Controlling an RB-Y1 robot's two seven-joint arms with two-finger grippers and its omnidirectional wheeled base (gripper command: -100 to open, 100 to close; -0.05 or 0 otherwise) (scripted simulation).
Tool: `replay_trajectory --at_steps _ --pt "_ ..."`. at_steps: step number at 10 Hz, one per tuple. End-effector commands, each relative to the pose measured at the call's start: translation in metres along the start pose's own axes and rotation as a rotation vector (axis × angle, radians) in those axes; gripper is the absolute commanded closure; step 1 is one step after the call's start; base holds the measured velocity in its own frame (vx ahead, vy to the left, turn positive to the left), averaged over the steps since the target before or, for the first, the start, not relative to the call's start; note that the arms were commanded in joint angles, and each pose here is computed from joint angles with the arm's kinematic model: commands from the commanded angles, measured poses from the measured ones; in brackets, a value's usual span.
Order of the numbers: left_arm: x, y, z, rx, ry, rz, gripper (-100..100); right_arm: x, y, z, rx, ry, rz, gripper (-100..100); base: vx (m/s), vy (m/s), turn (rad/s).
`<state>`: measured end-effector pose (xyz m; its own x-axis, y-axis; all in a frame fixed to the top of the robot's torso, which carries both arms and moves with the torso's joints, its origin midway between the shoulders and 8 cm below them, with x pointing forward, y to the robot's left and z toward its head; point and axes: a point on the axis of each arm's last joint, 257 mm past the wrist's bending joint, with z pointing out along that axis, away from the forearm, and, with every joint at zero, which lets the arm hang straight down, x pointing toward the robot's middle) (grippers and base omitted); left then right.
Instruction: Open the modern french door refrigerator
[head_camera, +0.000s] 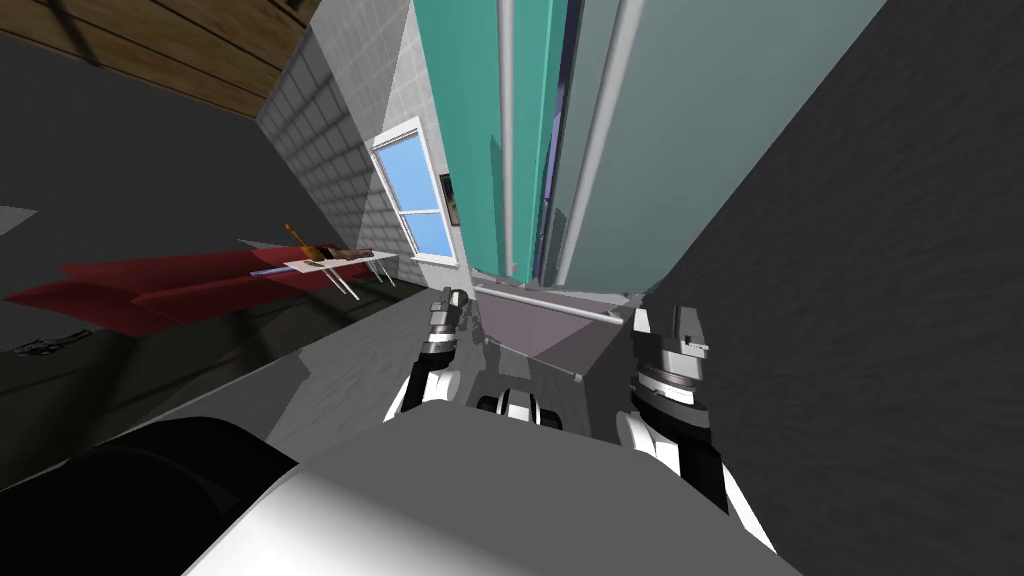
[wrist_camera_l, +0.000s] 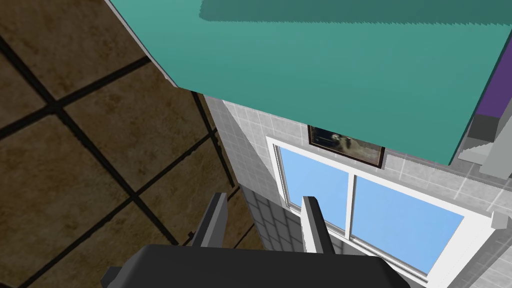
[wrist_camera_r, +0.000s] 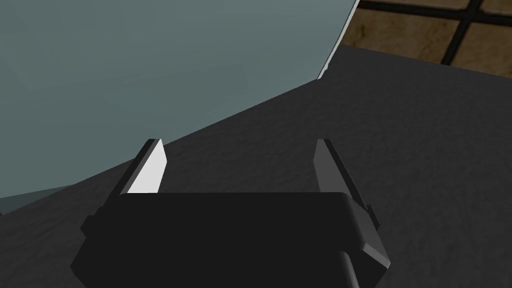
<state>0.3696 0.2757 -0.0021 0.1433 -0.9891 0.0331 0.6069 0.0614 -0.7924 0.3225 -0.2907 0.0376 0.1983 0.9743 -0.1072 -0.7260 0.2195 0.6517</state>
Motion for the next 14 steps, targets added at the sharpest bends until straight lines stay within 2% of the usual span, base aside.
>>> replay_trajectory --at_steps 1,2,4,5,6,9,10,13,14 --pt "0.0 0.0 0.0 0.0 0.0 0.0 0 0.007 -0.011 0.0 0.011 0.083 -0.158 -100 0.009 0.123 -0.012" --pt "0.0 0.0 0.0 0.0 0.0 0.0 0 0.007 -0.011 0.0 0.011 0.083 -0.165 -100 0.005 0.097 -0.009" --pt "0.0 0.0 0.0 0.0 0.0 0.0 0 0.009 -0.025 -0.001 0.02 0.144 -0.312 -100 0.0 0.114 -0.01" --pt "0.0 0.0 0.0 0.0 0.0 0.0 0 0.009 -0.025 -0.001 0.018 0.145 -0.333 -100 0.01 0.107 -0.01" --pt "0.0 0.0 0.0 0.0 0.0 0.0 0 0.009 -0.033 -0.001 0.023 0.174 -0.412 -100 0.008 0.102 -0.006" --pt "0.0 0.0 0.0 0.0 0.0 0.0 0 0.007 -0.041 -0.002 0.024 0.202 -0.53 -100 0.011 0.088 -0.006" --pt "0.0 0.0 0.0 0.0 0.0 0.0 0 0.005 -0.051 -0.003 0.028 0.229 -0.615 -100 0.028 0.121 -0.006" --pt "0.0 0.0 0.0 0.0 0.0 0.0 0 0.001 -0.06 -0.003 0.027 0.256 -0.75 -100 0.006 0.106 -0.006" --pt "0.0 0.0 0.0 0.0 0.0 0.0 0 -0.003 -0.071 -0.004 0.033 0.281 -0.832 -100 0.017 0.134 -0.004"
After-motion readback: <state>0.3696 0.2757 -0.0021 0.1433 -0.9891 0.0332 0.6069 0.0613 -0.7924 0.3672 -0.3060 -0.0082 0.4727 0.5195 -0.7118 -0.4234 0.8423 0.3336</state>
